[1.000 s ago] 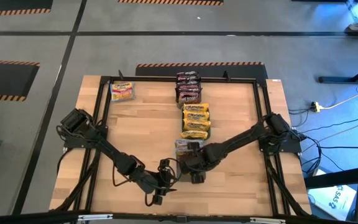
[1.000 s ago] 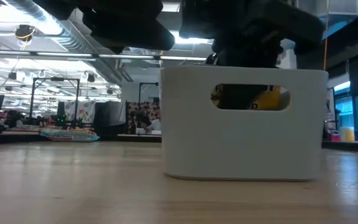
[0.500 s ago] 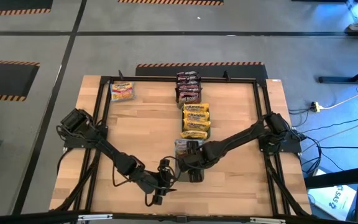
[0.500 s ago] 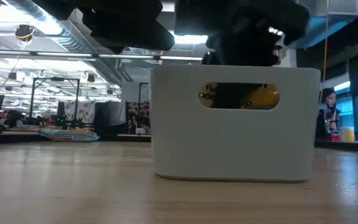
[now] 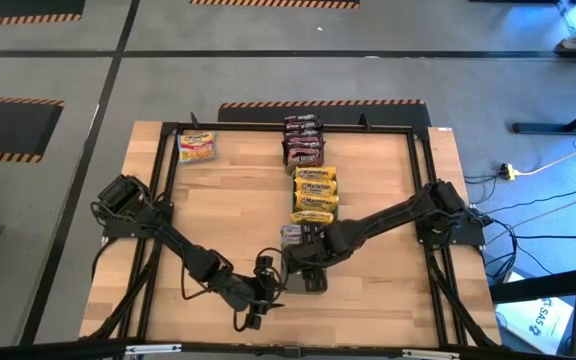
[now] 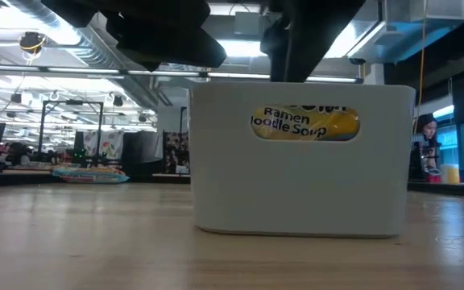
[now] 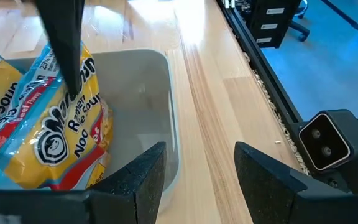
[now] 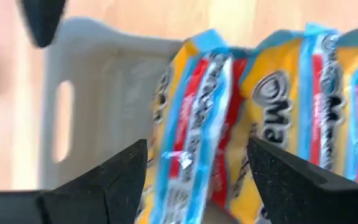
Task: Sort Maruchan noodles
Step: Put the blue noodle pack into the gray bin
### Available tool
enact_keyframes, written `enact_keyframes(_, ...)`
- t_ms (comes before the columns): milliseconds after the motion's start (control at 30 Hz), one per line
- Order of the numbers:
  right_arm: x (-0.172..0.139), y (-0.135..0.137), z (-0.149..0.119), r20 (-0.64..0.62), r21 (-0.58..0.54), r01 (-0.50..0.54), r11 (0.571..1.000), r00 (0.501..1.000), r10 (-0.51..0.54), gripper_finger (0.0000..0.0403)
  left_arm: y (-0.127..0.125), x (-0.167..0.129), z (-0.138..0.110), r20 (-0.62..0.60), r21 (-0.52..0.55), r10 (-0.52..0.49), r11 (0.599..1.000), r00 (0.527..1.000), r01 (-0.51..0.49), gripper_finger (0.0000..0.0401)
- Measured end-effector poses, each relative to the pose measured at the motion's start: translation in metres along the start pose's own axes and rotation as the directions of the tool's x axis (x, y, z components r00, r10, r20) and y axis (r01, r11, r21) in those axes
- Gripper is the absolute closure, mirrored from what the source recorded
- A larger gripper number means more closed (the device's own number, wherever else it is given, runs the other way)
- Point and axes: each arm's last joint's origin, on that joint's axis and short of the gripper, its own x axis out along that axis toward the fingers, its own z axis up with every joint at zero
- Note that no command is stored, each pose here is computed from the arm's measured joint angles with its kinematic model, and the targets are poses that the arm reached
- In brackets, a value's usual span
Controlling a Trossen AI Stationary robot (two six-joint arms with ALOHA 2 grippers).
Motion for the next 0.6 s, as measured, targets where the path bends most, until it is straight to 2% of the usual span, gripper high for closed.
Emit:
enact_keyframes(100, -0.006, 0.001, -0.002, -0.038, 0.016, -0.068, 0.998, 0.997, 0.069, 0.0141, 0.001, 0.001, 0.000, -0.002, -0.027, -0.004, 1.000, 1.000, 0.004, 0.0216)
enact_keyframes(233, -0.016, 0.009, -0.010, -0.065, 0.011, -0.058, 0.998, 0.996, 0.059, 0.0141, 0.002, 0.001, 0.000, -0.012, -0.030, -0.027, 0.999, 1.000, 0.026, 0.0216)
enact_keyframes(367, -0.038, 0.027, -0.015, 0.010, -0.067, -0.052, 0.996, 0.999, 0.053, 0.0141, 0.003, -0.012, 0.007, -0.031, -0.011, -0.019, 1.000, 0.999, 0.019, 0.0216)
enact_keyframes(500, -0.064, 0.040, -0.027, 0.110, -0.106, 0.027, 0.994, 0.994, -0.015, 0.0141, 0.012, -0.034, 0.014, -0.089, 0.048, 0.030, 0.998, 0.996, -0.026, 0.0218)
enact_keyframes(600, -0.075, 0.039, -0.040, 0.175, -0.111, 0.072, 0.991, 0.983, -0.051, 0.0141, 0.023, -0.052, 0.020, -0.142, 0.116, 0.062, 0.992, 0.988, -0.045, 0.0219)
